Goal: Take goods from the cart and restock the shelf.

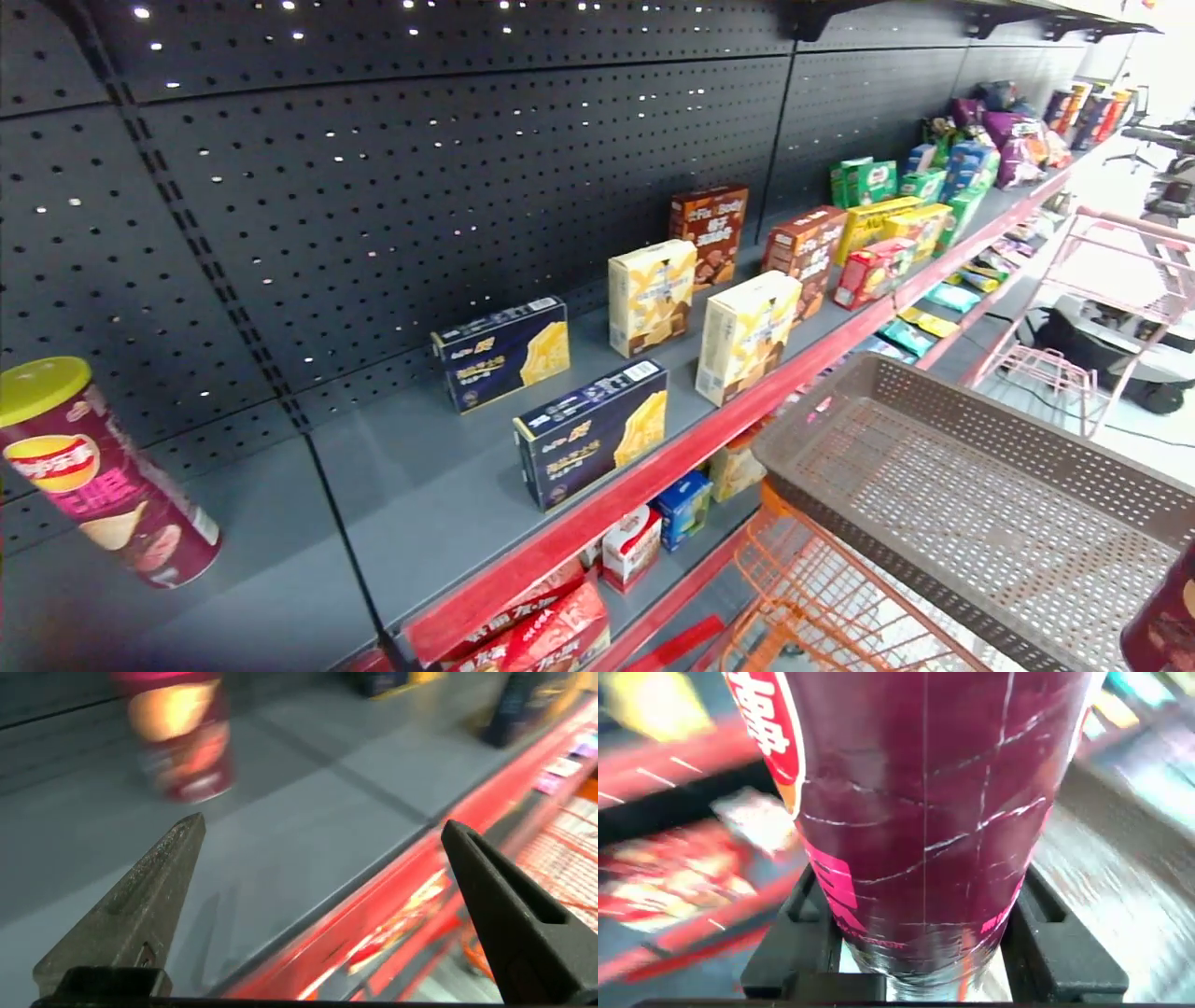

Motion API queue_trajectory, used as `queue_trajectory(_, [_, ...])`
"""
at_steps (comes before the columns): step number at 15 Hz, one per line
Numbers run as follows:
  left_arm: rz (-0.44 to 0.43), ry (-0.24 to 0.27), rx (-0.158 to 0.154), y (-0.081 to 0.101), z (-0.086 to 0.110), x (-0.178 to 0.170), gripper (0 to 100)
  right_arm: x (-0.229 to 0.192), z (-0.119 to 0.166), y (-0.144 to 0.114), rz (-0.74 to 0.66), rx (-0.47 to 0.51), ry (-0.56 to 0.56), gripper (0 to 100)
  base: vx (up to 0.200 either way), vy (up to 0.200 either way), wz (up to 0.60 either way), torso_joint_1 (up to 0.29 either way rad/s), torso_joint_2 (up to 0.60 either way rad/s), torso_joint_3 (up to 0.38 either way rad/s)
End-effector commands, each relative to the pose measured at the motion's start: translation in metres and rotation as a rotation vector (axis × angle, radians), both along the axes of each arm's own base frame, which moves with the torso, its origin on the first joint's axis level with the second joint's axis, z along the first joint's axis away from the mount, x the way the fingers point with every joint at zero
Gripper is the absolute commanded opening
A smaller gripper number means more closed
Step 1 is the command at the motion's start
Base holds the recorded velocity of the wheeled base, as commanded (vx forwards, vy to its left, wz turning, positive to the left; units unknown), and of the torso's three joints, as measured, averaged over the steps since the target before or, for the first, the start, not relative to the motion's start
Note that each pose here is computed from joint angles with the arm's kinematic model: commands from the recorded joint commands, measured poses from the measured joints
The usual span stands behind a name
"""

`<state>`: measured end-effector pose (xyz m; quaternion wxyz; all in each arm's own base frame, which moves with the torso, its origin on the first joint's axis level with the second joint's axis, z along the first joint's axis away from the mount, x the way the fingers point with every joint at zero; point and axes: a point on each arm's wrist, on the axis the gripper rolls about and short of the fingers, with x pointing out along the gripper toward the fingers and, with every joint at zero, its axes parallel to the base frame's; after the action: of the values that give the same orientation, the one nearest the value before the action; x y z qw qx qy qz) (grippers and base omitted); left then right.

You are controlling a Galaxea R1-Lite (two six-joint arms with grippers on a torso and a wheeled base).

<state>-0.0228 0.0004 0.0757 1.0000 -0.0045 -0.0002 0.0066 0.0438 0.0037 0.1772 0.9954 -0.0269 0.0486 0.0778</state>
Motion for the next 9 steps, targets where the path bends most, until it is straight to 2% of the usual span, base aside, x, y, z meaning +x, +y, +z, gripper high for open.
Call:
queue_trajectory(1, [0.001, 0.0, 0.0, 0.0, 0.0002, 0.0, 100, 0.0013, 0.0053, 0.0012, 0.025, 0.001, -0.008, 0, 0.0, 0.0, 0.6, -0.007, 0.0, 0.007])
queue_trajectory(9, [0.001, 0.0, 0.0, 0.0, 0.0002, 0.0, 100, 0.0032, 0.0069, 0.0021, 0.049, 0.002, -0.007, 0, 0.0, 0.0, 0.6, -0.001, 0.0, -0.001])
